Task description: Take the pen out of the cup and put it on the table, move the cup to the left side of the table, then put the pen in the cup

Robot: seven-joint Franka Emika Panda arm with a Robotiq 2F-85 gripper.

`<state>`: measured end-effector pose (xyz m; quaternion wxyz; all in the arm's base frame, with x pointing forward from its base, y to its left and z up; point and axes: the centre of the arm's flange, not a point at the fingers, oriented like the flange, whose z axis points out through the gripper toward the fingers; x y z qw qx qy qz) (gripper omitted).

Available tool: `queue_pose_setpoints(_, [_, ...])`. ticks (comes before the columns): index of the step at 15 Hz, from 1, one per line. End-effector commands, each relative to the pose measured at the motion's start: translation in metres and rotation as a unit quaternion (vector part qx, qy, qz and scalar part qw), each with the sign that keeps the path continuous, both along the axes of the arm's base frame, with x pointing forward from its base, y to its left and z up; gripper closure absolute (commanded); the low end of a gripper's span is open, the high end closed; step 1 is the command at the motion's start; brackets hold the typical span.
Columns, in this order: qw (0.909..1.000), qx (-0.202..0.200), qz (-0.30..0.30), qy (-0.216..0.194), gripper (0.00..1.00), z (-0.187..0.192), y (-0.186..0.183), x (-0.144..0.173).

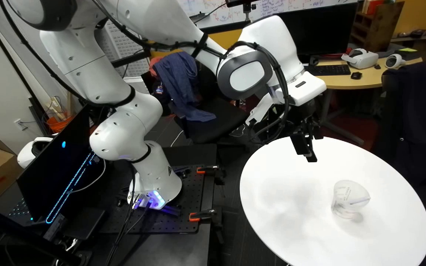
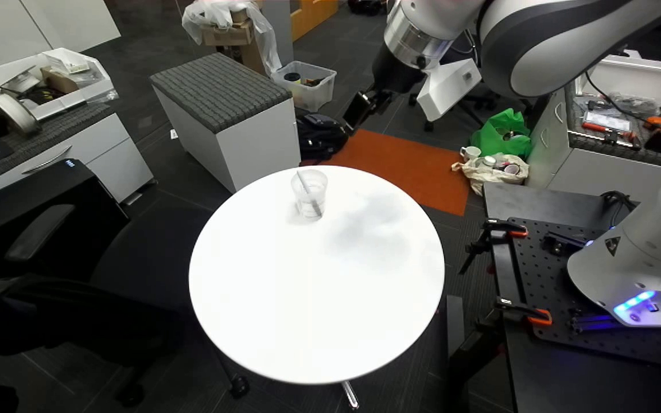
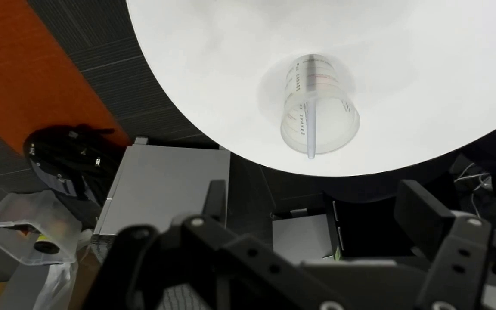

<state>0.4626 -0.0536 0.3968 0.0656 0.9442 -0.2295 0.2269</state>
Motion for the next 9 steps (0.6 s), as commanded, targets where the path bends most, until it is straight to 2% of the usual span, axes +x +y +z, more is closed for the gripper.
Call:
queue_pose_setpoints(1, [1.0000, 0.001, -0.001, -0.005, 0.00, -0.001, 0.001, 0.002])
queue_pose_setpoints(9, [0.9984, -0.032, 0.021, -0.042, 0.00, -0.019, 0.000, 0.025])
